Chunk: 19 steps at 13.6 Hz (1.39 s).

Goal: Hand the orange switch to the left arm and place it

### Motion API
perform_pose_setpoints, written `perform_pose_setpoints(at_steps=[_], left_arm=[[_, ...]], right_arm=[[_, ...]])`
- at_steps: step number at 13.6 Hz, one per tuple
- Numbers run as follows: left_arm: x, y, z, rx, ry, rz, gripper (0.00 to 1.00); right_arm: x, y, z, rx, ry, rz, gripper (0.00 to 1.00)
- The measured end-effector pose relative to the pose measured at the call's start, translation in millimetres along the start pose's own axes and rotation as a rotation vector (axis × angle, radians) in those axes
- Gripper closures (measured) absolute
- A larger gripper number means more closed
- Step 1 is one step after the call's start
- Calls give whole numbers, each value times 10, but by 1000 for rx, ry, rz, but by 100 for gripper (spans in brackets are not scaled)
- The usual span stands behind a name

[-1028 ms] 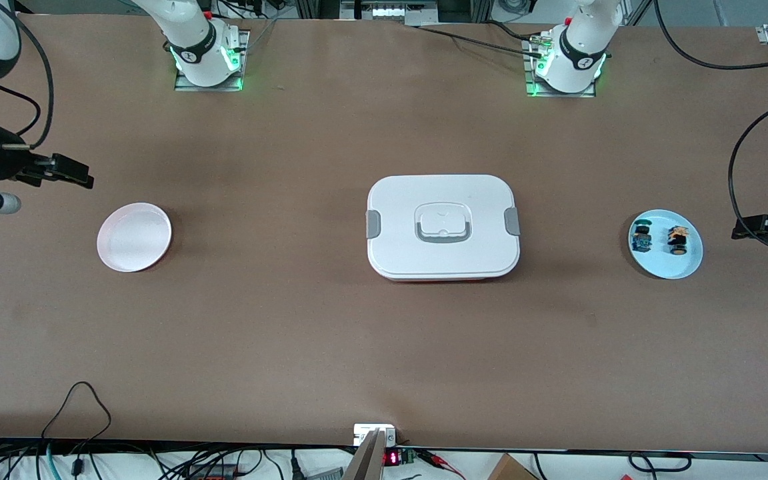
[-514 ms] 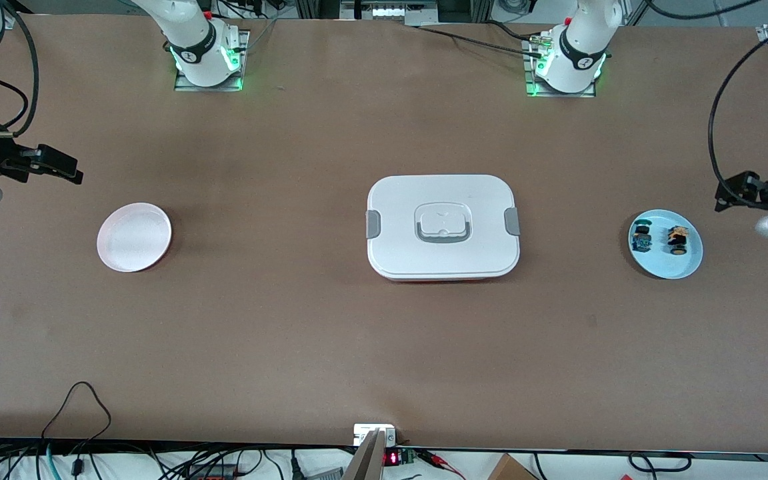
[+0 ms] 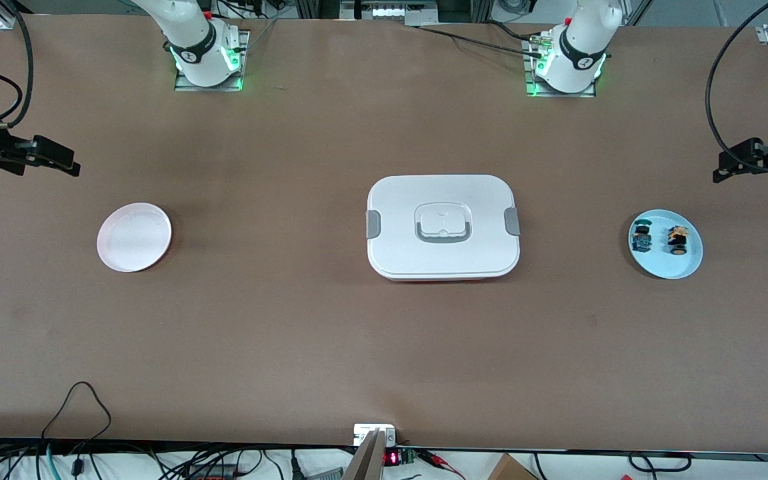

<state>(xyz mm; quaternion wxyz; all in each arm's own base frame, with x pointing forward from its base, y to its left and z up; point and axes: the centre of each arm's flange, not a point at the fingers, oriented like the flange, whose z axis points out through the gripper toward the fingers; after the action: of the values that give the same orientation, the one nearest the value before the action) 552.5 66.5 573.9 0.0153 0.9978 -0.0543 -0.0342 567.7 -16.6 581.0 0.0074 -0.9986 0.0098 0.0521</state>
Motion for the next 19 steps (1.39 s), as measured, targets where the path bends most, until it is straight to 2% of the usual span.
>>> perform_pose_setpoints(at_steps=[5, 12, 14, 19], left_arm=[[-146, 174, -10, -30, -12, -77, 0], [-145, 207, -6, -30, -18, -97, 0], [-141, 166, -17, -23, -7, -103, 0], [-142, 121, -25, 18, -5, -101, 0]], right_arm=[[-2, 19, -1, -2, -1, 1, 0], [-3, 18, -3, -8, -2, -1, 0], [-4, 34, -3, -28, -3, -1, 0], [-4, 40, -3, -34, -3, -1, 0]])
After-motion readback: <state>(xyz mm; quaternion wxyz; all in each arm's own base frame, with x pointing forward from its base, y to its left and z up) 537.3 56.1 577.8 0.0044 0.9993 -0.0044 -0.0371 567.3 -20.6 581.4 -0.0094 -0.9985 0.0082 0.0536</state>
